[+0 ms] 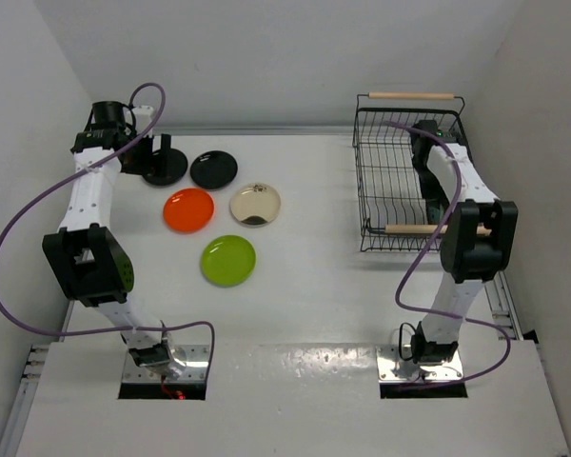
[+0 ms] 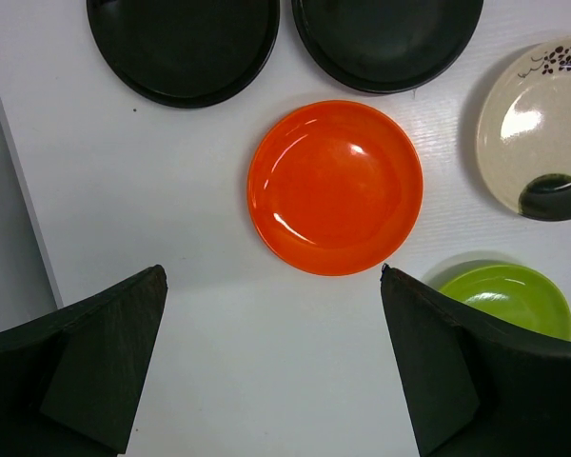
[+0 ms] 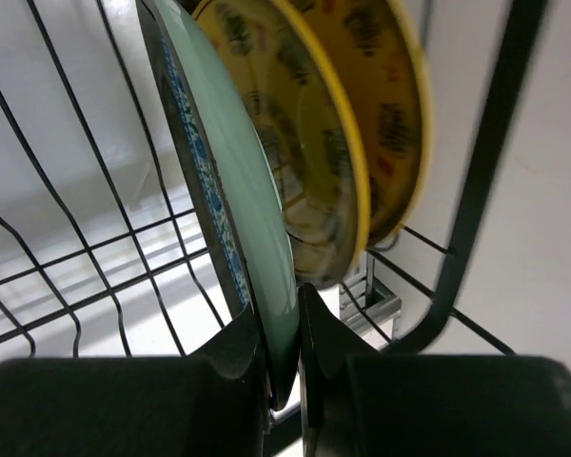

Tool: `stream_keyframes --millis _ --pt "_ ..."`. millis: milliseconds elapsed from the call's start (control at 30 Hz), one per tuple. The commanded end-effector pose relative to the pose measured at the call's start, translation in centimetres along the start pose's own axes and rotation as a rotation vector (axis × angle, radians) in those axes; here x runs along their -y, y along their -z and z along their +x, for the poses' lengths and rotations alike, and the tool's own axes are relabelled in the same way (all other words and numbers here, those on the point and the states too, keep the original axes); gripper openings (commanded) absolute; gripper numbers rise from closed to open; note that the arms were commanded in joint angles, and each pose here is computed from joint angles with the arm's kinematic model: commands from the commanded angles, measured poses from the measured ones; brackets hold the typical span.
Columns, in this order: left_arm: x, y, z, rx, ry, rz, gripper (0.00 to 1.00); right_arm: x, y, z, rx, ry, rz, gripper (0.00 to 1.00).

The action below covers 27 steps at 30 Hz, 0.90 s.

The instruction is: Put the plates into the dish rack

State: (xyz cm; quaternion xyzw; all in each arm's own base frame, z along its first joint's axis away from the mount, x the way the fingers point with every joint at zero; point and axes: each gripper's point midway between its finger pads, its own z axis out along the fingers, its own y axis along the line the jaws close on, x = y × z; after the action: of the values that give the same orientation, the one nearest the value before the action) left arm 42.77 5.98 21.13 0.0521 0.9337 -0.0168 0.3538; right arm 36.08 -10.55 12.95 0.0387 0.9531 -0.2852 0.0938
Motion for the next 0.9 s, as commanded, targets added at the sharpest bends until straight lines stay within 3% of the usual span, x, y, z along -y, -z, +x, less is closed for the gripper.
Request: stream_keyframes --millis 0,267,467,600,767,867 --pt "-0.4 0.2 -0.6 0.023 -0.004 -0.012 0.99 -0.1 -0.8 -0.3 0.022 0.002 0.007 0.0" --pt "-0.4 -0.5 0.4 -0.004 -0.017 -0.006 0.99 -1.8 -3.0 0.6 -0.033 0.019 -0.058 0.0" --pt "0.0 -1.8 2.9 -0.074 -0.043 0.023 0.99 -1.3 -2.9 0.0 -0.015 -0.006 -0.076 0.31" --pt "0.2 -2.6 4.3 -0.111 -0.071 0.047 0.99 -0.6 -2.2 -0.5 0.007 -0.02 -0.07 0.44" --pt "0.3 -3.3 5.8 -0.15 -0.08 0.06 0.99 0.6 -0.4 -1.3 0.06 -0.05 -0.064 0.5" --pt "0.4 -3.4 6.2 -0.159 -0.087 0.064 0.99 1.4 2.4 -2.7 0.141 -0.082 -0.082 0.63"
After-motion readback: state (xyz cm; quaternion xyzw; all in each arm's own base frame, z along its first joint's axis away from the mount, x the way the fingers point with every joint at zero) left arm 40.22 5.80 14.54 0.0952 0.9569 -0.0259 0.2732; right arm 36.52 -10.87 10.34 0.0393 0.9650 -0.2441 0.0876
